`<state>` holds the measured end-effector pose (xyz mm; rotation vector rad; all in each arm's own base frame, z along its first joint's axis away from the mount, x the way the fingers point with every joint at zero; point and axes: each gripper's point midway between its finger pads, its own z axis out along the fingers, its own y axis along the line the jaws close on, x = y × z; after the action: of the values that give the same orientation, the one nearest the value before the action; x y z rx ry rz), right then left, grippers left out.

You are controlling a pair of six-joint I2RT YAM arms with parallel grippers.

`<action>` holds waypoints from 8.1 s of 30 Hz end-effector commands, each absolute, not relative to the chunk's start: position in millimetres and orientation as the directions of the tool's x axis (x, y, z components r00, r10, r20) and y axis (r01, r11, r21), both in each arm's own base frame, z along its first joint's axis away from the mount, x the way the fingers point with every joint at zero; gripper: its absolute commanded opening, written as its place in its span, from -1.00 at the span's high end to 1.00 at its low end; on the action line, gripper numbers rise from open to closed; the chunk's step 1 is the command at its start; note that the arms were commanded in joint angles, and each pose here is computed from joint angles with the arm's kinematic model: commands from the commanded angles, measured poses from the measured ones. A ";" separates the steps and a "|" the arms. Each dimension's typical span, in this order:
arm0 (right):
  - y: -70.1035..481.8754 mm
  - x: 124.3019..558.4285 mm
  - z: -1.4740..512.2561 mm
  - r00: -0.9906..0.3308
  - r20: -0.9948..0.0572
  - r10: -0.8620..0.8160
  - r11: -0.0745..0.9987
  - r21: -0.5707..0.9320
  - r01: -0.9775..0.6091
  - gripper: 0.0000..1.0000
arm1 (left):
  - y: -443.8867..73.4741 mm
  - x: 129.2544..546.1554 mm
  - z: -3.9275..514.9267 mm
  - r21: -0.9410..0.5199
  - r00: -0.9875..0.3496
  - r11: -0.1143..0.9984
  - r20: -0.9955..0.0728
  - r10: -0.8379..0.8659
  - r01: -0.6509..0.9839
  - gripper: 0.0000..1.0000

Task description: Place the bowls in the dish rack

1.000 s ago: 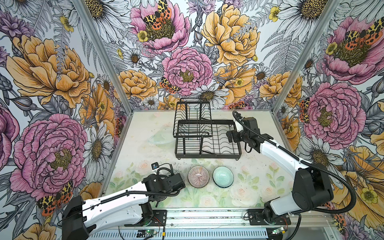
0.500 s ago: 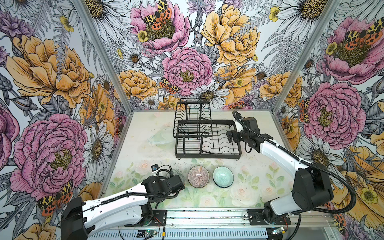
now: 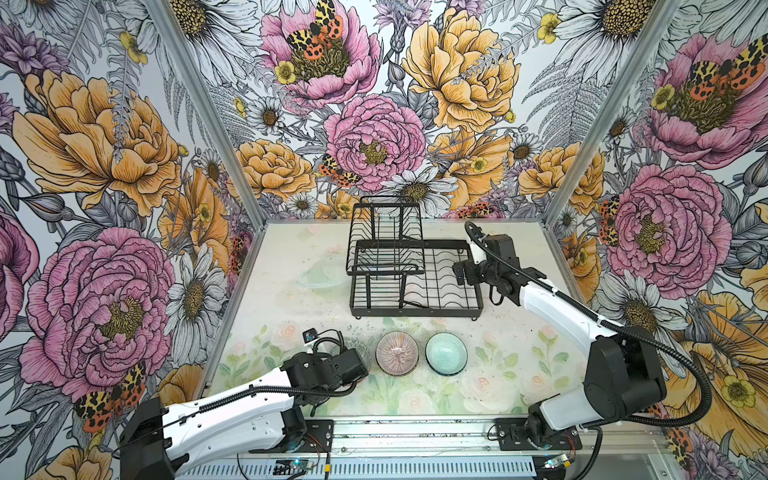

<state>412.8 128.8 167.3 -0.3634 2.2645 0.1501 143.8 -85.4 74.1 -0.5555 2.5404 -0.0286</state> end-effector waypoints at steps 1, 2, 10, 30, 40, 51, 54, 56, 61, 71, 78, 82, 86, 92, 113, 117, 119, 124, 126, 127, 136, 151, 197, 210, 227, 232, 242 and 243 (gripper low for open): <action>132.2 414.7 163.9 -0.627 -0.747 -0.219 0.949 -0.014 -0.315 -0.99 | -86.3 143.0 70.5 -0.124 -0.782 0.916 -0.486 -0.390 -0.381 0.97; 132.6 414.9 164.6 -0.626 -0.748 -0.220 0.948 -0.014 -0.316 -0.99 | -87.1 142.9 70.8 -0.124 -0.784 0.917 -0.485 -0.388 -0.378 0.98; 133.5 415.1 160.2 -0.633 -0.741 -0.224 0.947 -0.011 -0.322 -0.99 | -93.7 141.4 75.8 -0.124 -0.809 0.931 -0.465 -0.360 -0.343 0.99; 137.5 417.0 156.1 -0.640 -0.734 -0.227 0.943 -0.001 -0.334 -0.99 | -90.5 126.8 73.5 -0.105 -0.855 0.945 -0.404 -0.326 -0.311 0.70; 140.7 418.1 156.2 -0.638 -0.734 -0.230 0.940 0.003 -0.342 -0.99 | -86.1 130.0 81.2 -0.117 -0.840 0.939 -0.421 -0.342 -0.324 0.73; 141.2 416.2 153.0 -0.643 -0.729 -0.233 0.939 0.003 -0.344 -0.99 | -86.2 131.1 83.6 -0.120 -0.841 0.940 -0.423 -0.338 -0.318 1.00; 141.2 415.4 153.2 -0.642 -0.729 -0.236 0.938 0.001 -0.345 -0.99 | -86.3 131.0 84.5 -0.125 -0.840 0.940 -0.422 -0.341 -0.319 1.00; 140.6 415.5 154.2 -0.640 -0.731 -0.235 0.939 0.000 -0.345 -0.99 | -84.9 131.6 86.7 -0.127 -0.835 0.939 -0.430 -0.344 -0.321 1.00; 140.7 414.0 156.7 -0.635 -0.735 -0.238 0.938 -0.002 -0.348 -0.99 | -76.0 136.5 101.3 -0.137 -0.803 0.935 -0.481 -0.352 -0.328 1.00; 140.0 410.1 163.8 -0.624 -0.746 -0.233 0.937 0.001 -0.350 -0.99 | -69.1 147.4 127.3 -0.232 -0.730 0.925 -0.568 -0.380 -0.301 1.00; 141.9 403.3 173.5 -0.612 -0.759 -0.225 0.931 0.018 -0.364 -0.99 | -64.7 152.6 153.3 -0.325 -0.669 0.909 -0.618 -0.412 -0.260 1.00; 141.9 396.4 183.6 -0.605 -0.772 -0.195 0.933 0.045 -0.358 -0.99 | -56.9 170.6 193.3 -0.335 -0.538 0.915 -0.740 -0.404 -0.226 1.00; 141.5 384.1 207.1 -0.579 -0.799 -0.161 0.930 0.073 -0.359 -0.99 | -76.6 194.8 235.8 -0.310 -0.421 0.942 -0.842 -0.336 -0.131 1.00; 146.0 355.8 265.6 -0.510 -0.853 -0.107 0.902 0.133 -0.412 -0.99 | -131.5 221.5 272.4 -0.216 -0.385 0.976 -0.902 -0.195 0.012 1.00; 198.8 276.0 325.2 -0.468 -0.883 -0.034 0.732 0.297 -0.613 -0.71 | -307.8 267.8 356.8 -0.223 -0.241 0.837 -0.964 -0.113 0.499 1.00; 194.4 278.1 312.6 -0.491 -0.870 -0.030 0.757 0.301 -0.580 -0.57 | -314.3 274.9 365.2 -0.245 -0.233 0.815 -0.962 -0.139 0.524 1.00; 194.5 279.6 307.8 -0.503 -0.864 -0.031 0.761 0.306 -0.572 -0.44 | -318.3 277.3 367.3 -0.248 -0.233 0.809 -0.962 -0.141 0.532 1.00; 194.5 289.2 297.9 -0.526 -0.850 -0.032 0.781 0.307 -0.544 -0.04 | -328.1 279.4 367.1 -0.255 -0.236 0.795 -0.961 -0.144 0.551 1.00; 194.1 292.8 298.3 -0.523 -0.852 -0.026 0.788 0.305 -0.535 0.07 | -331.0 279.9 364.7 -0.257 -0.242 0.791 -0.960 -0.143 0.555 1.00; 193.9 294.5 297.7 -0.522 -0.853 -0.022 0.791 0.305 -0.531 0.18 | -332.2 280.4 363.8 -0.259 -0.243 0.789 -0.959 -0.143 0.557 1.00; 186.4 301.2 299.0 -0.500 -0.866 -0.015 0.822 0.273 -0.499 1.00 | -333.0 281.8 348.8 -0.253 -0.271 0.792 -0.956 -0.115 0.556 1.00; 143.2 346.9 289.4 -0.392 -0.897 -0.206 0.919 -0.040 -0.392 1.00 | -253.1 273.5 301.3 -0.098 -0.438 0.837 -0.881 0.179 0.539 -0.97; 195.8 540.0 208.4 0.280 -0.423 -0.862 0.422 -0.904 -0.069 1.00 | -226.7 276.1 286.5 -0.208 -0.495 0.865 -0.867 0.052 0.457 -0.97; 239.5 544.4 174.7 0.326 -0.432 -0.841 0.396 -0.902 -0.174 1.00 | -225.3 272.6 289.4 -0.212 -0.490 0.859 -0.870 0.051 0.466 -0.98; 261.7 558.7 156.0 0.291 -0.473 -0.832 0.444 -0.881 -0.161 1.00 | -225.7 270.4 284.9 -0.221 -0.501 0.856 -0.864 0.050 0.467 -0.98; 266.0 562.1 154.2 0.286 -0.473 -0.833 0.450 -0.881 -0.144 1.00 | -225.2 269.7 284.6 -0.222 -0.501 0.856 -0.864 0.050 0.467 -0.97; 268.9 558.1 142.5 0.276 -0.467 -0.840 0.429 -0.883 -0.190 1.00 | -223.2 269.1 279.6 -0.223 -0.509 0.860 -0.859 0.049 0.459 -0.98; 269.0 557.6 142.3 0.276 -0.468 -0.840 0.428 -0.883 -0.195 1.00 | -222.9 268.8 279.9 -0.224 -0.509 0.860 -0.860 0.048 0.459 -0.98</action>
<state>556.0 263.7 125.6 -1.1274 1.2606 -0.5848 269.9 -224.9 275.3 0.3999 2.0729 -0.5015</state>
